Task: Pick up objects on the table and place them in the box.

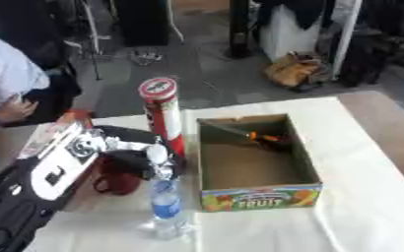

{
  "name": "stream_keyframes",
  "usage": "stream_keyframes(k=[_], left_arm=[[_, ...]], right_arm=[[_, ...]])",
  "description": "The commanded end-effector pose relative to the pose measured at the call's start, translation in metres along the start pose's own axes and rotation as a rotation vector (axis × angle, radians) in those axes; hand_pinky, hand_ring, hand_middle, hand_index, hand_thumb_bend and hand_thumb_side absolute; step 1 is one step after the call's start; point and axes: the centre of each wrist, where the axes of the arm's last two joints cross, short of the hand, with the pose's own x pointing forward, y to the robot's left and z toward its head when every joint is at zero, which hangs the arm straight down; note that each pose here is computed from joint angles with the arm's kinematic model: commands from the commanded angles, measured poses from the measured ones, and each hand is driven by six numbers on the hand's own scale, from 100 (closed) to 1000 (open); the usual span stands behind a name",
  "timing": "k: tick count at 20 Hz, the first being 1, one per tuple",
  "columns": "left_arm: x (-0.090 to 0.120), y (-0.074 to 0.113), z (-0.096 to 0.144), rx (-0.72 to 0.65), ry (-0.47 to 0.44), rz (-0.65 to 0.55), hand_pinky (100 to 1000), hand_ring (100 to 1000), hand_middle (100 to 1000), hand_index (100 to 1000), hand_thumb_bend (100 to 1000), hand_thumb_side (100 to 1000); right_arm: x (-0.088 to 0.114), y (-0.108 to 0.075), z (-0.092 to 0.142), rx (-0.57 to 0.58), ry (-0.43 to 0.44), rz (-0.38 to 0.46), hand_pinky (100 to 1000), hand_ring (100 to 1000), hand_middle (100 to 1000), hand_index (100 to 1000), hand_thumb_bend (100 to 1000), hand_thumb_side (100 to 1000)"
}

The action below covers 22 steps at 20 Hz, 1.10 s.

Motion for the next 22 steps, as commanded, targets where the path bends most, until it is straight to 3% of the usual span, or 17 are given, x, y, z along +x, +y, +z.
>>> stream_keyframes(k=[1,5,12,13,14,15,22], left_arm=[[-0.0036,-0.0009,0.0024,-0.073,-0.019,-0.054,309,495,608,758,100,926],[-0.0043,-0.0012,0.0035,-0.067,-0.018,-0.045,278,479,589,735,100,788],[-0.0037,-0.0020,0.0032,-0.067,-0.014,-0.045,223,446,560,712,100,679],[-0.0037,-0.0018,0.0032,-0.067,-0.013,-0.048,204,435,548,696,100,604],[-0.0035,-0.0014,0.0034,-0.067,-0.012,-0.053,204,435,548,696,100,604],[-0.0034,-0.0012,0.0036,-0.068,-0.010,-0.057,188,424,532,678,100,542],[-0.0042,-0.0037,0.0010,-0.071,-0.006,-0.041,133,381,479,619,100,550]], right_arm=[[0.0031,0.0017,-0.0087,-0.060,-0.069,-0.067,747,838,699,739,100,1000],[0.0031,0.0017,-0.0090,-0.061,-0.070,-0.069,747,838,699,740,100,1000],[0.0030,0.0016,-0.0094,-0.062,-0.071,-0.070,747,838,698,739,100,1000],[0.0030,0.0016,-0.0094,-0.062,-0.071,-0.070,748,838,697,739,100,1000],[0.0030,0.0016,-0.0094,-0.062,-0.071,-0.071,748,838,697,739,100,1000],[0.0030,0.0016,-0.0094,-0.062,-0.071,-0.071,747,838,697,739,100,1000],[0.0030,0.0017,-0.0093,-0.063,-0.072,-0.072,748,838,697,739,100,1000]])
